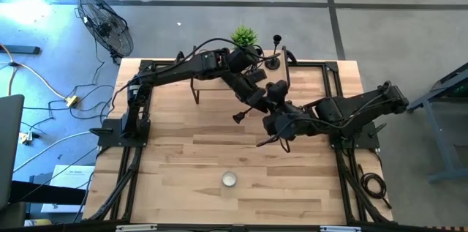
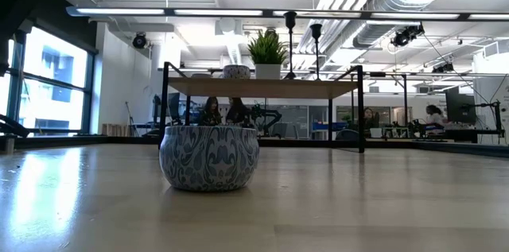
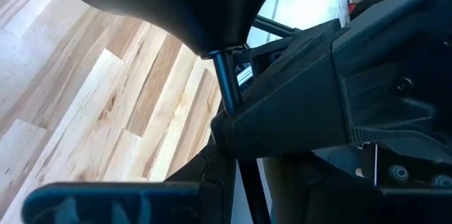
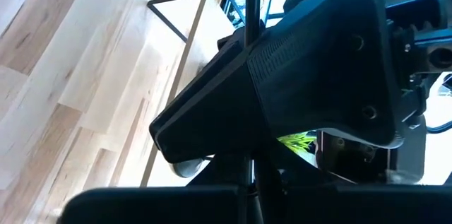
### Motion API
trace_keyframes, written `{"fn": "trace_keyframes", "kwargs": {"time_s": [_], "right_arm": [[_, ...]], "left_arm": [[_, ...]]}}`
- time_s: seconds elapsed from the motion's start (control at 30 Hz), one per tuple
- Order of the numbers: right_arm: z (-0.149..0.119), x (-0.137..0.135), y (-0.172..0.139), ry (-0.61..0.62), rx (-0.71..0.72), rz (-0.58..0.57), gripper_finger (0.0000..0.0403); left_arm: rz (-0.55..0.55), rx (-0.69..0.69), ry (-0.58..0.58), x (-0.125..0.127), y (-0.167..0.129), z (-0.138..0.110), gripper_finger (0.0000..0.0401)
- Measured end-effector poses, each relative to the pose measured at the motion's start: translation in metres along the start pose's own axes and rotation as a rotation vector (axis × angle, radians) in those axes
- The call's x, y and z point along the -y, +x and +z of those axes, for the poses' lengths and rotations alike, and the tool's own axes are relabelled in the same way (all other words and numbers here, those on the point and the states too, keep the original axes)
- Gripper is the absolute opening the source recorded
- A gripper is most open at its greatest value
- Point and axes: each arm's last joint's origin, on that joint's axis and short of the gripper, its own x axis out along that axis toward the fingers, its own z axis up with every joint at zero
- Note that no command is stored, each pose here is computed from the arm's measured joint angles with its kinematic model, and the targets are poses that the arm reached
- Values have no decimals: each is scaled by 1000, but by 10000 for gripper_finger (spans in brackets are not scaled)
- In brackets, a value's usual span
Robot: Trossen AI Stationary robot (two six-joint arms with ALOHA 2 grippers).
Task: Pick & Place candle stick holders
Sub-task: Put the black left candle holder on the shelf
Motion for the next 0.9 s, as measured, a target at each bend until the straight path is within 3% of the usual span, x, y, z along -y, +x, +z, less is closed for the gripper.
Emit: {"fn": "trace_keyframes", "kwargs": {"time_s": [0.53,0.7,0.9], "right_arm": [[-2,1,-1,13,1,5,0],[-2,1,-2,14,-5,-4,0],[-2,1,-2,14,-1,0,0]], "left_arm": [[3,14,-2,0,0,1,69],[5,17,-4,0,0,1,109],[-8,7,-2,1,0,1,187]]}}
